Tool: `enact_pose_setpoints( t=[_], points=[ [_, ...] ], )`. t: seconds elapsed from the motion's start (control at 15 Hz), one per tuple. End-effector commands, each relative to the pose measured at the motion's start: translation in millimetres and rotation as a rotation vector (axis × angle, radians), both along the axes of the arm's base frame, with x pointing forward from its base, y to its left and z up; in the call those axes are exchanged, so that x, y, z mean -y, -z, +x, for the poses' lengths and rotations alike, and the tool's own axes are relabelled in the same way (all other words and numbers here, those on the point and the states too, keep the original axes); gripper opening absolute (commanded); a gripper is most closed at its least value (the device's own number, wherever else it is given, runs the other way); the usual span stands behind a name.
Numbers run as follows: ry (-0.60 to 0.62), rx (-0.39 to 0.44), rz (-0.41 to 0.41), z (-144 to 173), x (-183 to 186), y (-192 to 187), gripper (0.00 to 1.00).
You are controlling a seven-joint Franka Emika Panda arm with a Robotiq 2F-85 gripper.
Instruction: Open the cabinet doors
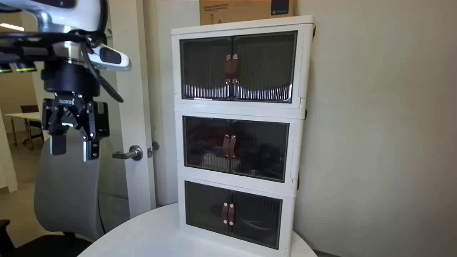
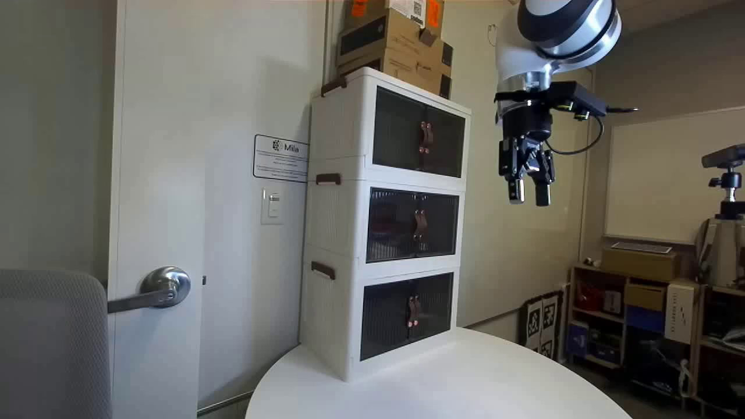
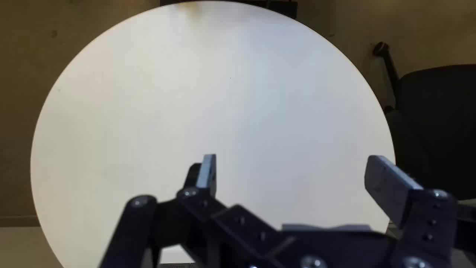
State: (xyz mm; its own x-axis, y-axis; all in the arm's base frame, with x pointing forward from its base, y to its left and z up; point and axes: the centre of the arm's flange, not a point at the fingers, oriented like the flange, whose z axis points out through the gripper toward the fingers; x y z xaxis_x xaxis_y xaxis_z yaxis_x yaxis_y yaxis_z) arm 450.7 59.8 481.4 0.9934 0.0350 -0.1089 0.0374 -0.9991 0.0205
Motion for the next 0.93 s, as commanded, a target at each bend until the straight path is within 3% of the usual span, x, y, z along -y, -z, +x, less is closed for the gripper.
enact_pose_setpoints(
  t=[0.0, 0.27, 0.87],
  points=[
    [0.000, 0.001, 0.000, 0, 0, 0, 1.00],
    [0.023, 0.074, 0.004, 6, 3, -3, 1.00],
    [-0.032, 0.512, -0.019, 54, 6, -37, 1.00]
  ],
)
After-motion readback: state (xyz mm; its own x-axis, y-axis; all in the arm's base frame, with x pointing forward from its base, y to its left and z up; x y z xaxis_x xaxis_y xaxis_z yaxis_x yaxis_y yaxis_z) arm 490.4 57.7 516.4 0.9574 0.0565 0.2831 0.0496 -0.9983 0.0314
